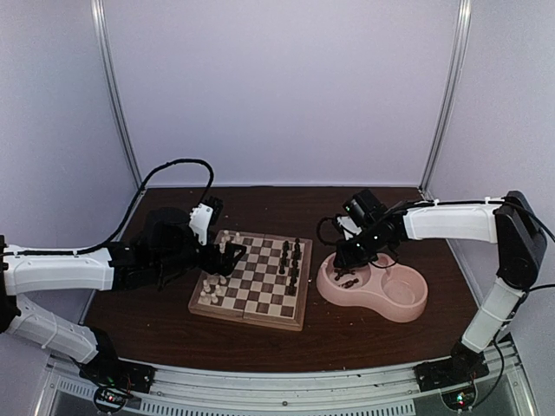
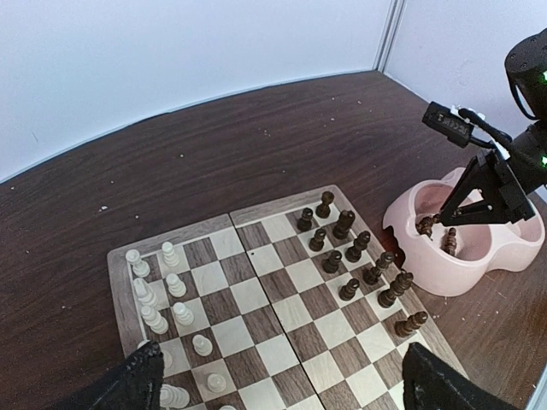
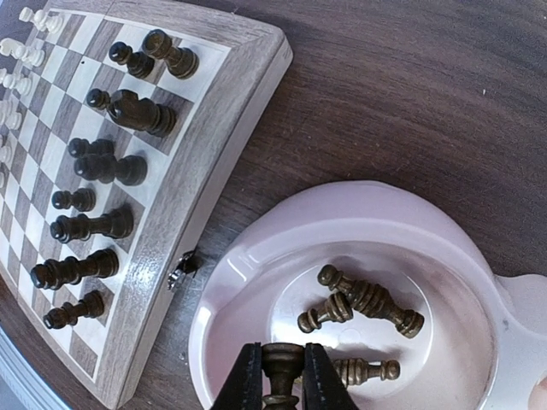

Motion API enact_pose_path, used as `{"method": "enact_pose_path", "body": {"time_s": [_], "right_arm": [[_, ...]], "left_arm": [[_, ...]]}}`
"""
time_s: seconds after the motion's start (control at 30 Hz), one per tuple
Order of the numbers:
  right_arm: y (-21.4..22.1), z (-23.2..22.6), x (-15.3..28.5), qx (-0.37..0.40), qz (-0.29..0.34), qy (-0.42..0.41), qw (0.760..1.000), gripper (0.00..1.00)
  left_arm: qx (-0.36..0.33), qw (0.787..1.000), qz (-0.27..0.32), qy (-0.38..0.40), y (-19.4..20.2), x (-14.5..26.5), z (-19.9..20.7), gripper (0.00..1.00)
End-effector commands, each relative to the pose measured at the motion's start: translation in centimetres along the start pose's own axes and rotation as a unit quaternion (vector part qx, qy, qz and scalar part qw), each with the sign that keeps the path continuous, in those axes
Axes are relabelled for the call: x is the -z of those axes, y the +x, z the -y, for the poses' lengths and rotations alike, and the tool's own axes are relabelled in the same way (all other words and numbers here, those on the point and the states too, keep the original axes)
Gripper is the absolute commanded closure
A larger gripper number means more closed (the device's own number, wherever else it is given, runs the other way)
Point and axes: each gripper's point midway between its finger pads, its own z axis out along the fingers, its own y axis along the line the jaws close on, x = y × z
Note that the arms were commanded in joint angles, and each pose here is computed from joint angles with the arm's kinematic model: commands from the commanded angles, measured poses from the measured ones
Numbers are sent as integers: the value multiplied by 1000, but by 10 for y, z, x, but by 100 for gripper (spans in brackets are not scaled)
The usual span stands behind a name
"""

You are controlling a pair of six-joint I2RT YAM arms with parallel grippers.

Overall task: Set up the chess pieces on the board
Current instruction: Pick up the pawn from the storage box.

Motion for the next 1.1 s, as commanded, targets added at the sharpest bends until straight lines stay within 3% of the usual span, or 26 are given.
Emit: {"method": "enact_pose_path", "body": {"time_s": [0.0, 0.3, 0.7, 1.07], "right_arm": [[-13, 1, 16, 7, 36, 2, 999, 91], [-2, -13, 30, 19, 25, -39, 999, 90], [33, -85, 55, 76, -21, -110, 991, 87], [43, -150, 27, 145, -58, -85, 984, 88]], "left_arm": [[-2, 1000, 28, 3, -18, 2, 1, 3], [0, 999, 36, 6, -21, 7, 2, 3], [10, 999, 48, -5, -23, 12, -4, 3], [36, 995, 65, -61, -23, 20, -29, 2]]}}
